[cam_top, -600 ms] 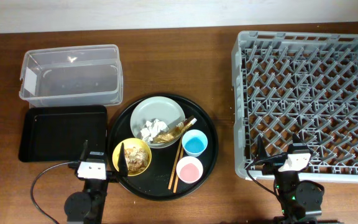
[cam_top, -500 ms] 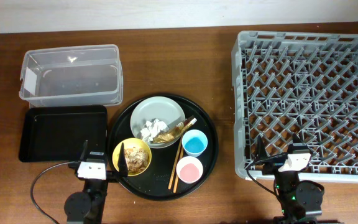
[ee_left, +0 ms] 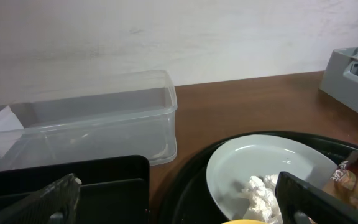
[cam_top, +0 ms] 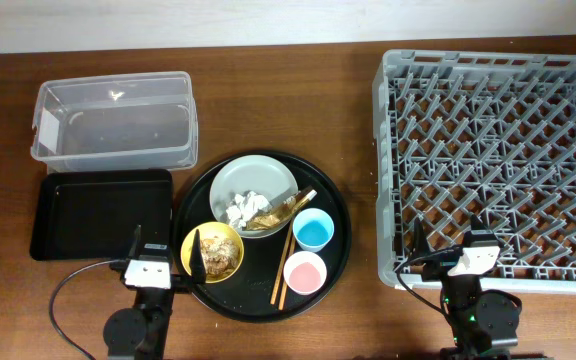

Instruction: Sort waste into correct bins and load items into the dishwasher rack

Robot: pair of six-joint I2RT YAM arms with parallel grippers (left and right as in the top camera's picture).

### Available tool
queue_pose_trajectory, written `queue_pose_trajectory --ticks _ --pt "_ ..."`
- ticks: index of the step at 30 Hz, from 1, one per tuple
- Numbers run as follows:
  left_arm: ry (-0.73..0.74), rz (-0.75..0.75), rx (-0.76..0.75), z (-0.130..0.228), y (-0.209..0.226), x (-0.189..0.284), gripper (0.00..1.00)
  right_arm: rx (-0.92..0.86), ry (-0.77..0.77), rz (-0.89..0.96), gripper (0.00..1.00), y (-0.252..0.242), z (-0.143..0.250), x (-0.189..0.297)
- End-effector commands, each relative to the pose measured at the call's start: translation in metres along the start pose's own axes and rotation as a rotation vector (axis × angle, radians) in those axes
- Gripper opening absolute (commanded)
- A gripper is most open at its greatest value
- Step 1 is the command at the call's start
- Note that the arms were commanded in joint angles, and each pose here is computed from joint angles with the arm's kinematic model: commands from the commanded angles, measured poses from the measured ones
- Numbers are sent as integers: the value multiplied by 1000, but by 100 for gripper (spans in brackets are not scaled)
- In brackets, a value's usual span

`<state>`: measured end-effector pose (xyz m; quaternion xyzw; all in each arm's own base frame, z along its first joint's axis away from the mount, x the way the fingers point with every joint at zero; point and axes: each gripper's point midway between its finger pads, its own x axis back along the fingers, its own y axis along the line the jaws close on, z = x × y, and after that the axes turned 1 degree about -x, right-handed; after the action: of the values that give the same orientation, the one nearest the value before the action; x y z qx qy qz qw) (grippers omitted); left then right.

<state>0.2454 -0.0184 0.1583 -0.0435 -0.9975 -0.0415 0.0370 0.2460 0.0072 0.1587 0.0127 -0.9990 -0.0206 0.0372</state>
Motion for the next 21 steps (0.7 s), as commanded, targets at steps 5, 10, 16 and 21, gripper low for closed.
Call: queue_pose_trajectory --ticks 5,10,16,21 --pt "-1 12 -20 1 -2 0 99 -1 6 0 98 0 3 0" --pt "-1 11 -20 1 -2 0 99 -1 6 0 98 0 3 0" --pt "-1 11 -19 1 -2 0 99 -5 5 -3 98 0 3 0" --pt "10 5 25 -3 -1 1 99 -126 6 -62 98 11 -7 3"
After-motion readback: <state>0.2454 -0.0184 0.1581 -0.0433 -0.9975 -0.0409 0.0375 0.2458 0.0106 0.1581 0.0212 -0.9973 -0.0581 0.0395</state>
